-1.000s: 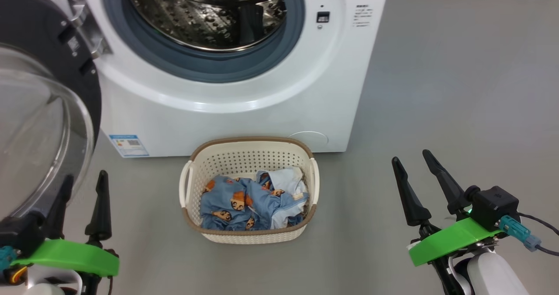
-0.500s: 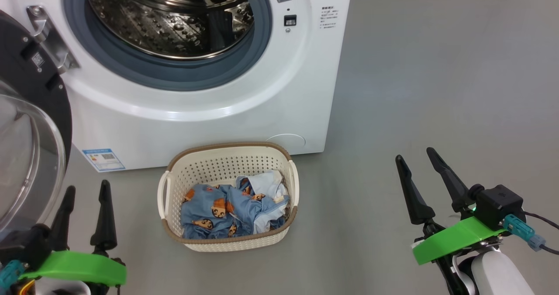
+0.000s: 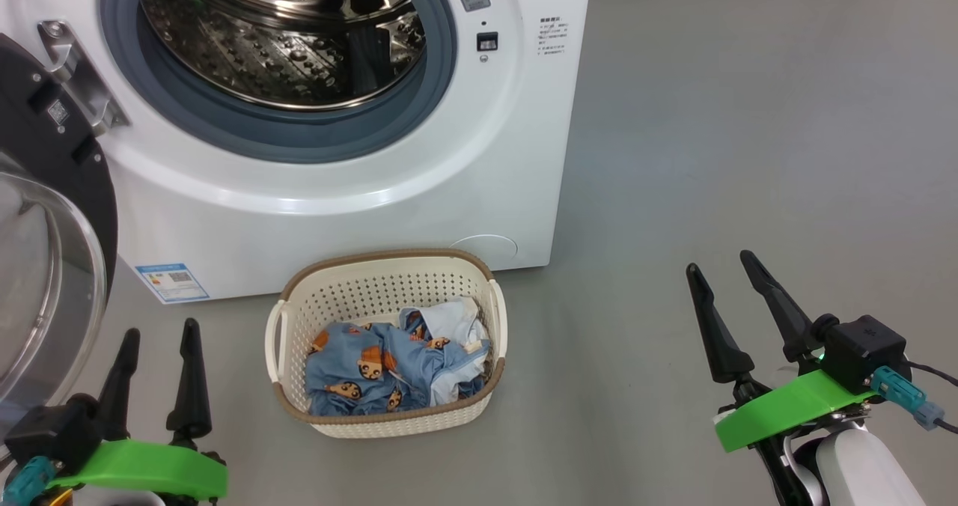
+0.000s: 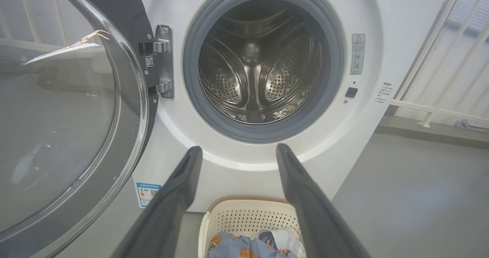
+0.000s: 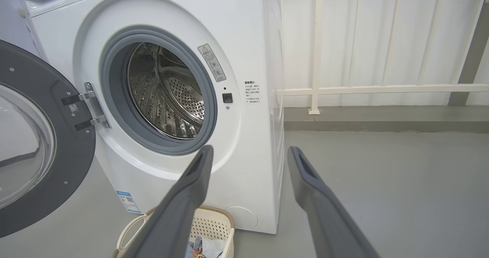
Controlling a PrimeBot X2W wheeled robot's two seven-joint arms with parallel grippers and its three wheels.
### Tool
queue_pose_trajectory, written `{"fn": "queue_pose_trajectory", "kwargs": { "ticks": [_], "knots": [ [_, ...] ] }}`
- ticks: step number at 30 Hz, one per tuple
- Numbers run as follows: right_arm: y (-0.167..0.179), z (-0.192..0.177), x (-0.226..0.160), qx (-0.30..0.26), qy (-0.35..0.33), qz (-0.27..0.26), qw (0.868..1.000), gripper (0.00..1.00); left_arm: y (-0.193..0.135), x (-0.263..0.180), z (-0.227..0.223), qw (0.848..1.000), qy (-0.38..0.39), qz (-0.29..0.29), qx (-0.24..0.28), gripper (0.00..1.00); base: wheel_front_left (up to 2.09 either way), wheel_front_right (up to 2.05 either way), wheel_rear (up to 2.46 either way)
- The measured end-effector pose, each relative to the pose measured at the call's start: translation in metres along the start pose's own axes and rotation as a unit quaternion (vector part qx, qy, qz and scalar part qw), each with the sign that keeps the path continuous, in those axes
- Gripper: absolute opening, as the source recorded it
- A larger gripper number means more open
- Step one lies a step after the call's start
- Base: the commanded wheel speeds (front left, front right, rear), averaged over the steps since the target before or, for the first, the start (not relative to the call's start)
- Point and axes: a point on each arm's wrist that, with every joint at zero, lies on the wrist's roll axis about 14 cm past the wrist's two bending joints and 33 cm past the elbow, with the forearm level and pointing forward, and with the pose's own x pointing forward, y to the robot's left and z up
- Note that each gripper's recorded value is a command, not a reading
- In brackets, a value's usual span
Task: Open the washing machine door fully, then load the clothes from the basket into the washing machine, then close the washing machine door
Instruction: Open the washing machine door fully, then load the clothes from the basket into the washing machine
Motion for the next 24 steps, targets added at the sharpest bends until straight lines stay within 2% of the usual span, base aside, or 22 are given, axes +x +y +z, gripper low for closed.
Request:
{"fn": "queue_pose_trajectory", "kwargs": {
  "ticks": [14, 24],
  "knots": [
    [-0.0002, 0.0048, 0.0013, 0.000, -0.007, -0.001, 1.000, 1.00, 0.0032, -0.0066, 0.0018, 1.000, 0.000, 0.002, 0.021, 1.00, 0.00, 0.00, 0.00],
    [0.0003, 0.0056, 0.0013, 0.000, -0.008, 0.000, 1.000, 1.00, 0.0025, -0.0073, 0.0021, 1.000, -0.001, 0.000, 0.018, 1.00, 0.00, 0.00, 0.00]
  ]
}}
